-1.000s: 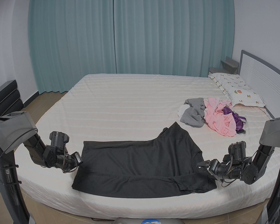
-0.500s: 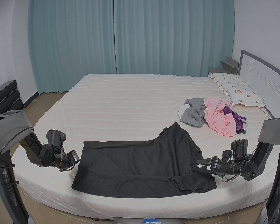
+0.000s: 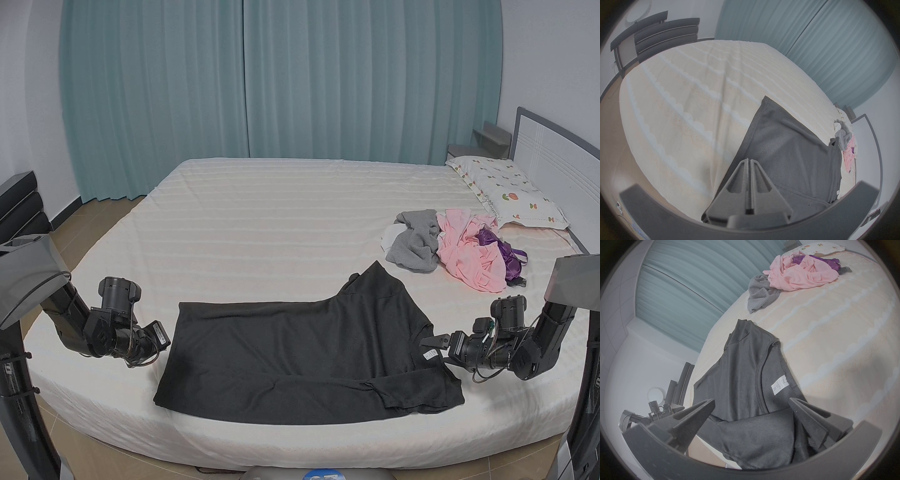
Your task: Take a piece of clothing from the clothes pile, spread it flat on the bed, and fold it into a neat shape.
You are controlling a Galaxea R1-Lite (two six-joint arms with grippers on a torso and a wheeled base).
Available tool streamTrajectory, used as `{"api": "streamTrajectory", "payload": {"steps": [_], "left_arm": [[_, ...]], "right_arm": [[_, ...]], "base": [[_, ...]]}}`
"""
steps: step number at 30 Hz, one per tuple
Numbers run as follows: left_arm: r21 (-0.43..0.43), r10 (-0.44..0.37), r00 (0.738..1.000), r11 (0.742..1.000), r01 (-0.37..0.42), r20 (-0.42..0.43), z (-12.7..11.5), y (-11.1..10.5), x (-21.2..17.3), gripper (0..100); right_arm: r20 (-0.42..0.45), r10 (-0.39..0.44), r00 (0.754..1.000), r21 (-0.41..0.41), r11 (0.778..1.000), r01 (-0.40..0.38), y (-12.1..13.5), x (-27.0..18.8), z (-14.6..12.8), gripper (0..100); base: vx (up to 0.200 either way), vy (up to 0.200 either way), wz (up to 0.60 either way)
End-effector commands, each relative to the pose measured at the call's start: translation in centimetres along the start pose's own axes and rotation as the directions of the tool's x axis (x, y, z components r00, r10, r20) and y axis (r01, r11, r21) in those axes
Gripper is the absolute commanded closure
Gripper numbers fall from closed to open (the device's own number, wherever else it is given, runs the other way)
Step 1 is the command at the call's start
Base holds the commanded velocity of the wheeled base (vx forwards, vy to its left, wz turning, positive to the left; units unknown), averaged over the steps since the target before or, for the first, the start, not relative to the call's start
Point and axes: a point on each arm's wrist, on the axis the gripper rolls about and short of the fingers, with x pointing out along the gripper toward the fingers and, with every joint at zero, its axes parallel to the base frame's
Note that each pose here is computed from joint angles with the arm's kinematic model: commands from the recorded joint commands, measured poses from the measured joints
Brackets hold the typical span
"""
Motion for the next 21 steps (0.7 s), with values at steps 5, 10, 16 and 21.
{"api": "streamTrajectory", "payload": {"steps": [5, 10, 16, 21], "left_arm": [[-0.002, -0.048, 0.998, 0.999, 0.048, -0.039, -0.2, -0.1, 0.8, 0], [-0.005, -0.094, 0.992, 0.996, 0.094, -0.080, -0.2, -0.3, 1.8, 0], [-0.003, -0.102, 0.991, 0.995, 0.102, -0.087, 0.2, -0.7, 3.6, 0], [0.010, -0.104, 0.991, 0.994, 0.105, -0.089, -0.1, -1.2, 4.0, 0]], "right_arm": [[-0.007, -0.008, 1.000, 0.007, 1.000, 0.008, -0.5, 0.1, -0.2, 0], [-0.009, -0.007, 1.000, 0.005, 1.000, 0.007, -0.4, 0.2, -0.3, 0], [-0.012, -0.009, 1.000, 0.006, 1.000, 0.009, -0.5, 0.2, -0.3, 0], [-0.014, -0.007, 1.000, 0.004, 1.000, 0.007, -0.4, 0.2, -0.4, 0]], "base": [[0.000, 0.000, 0.00], [0.000, 0.000, 0.00], [0.000, 0.000, 0.00], [0.000, 0.000, 0.00]]}}
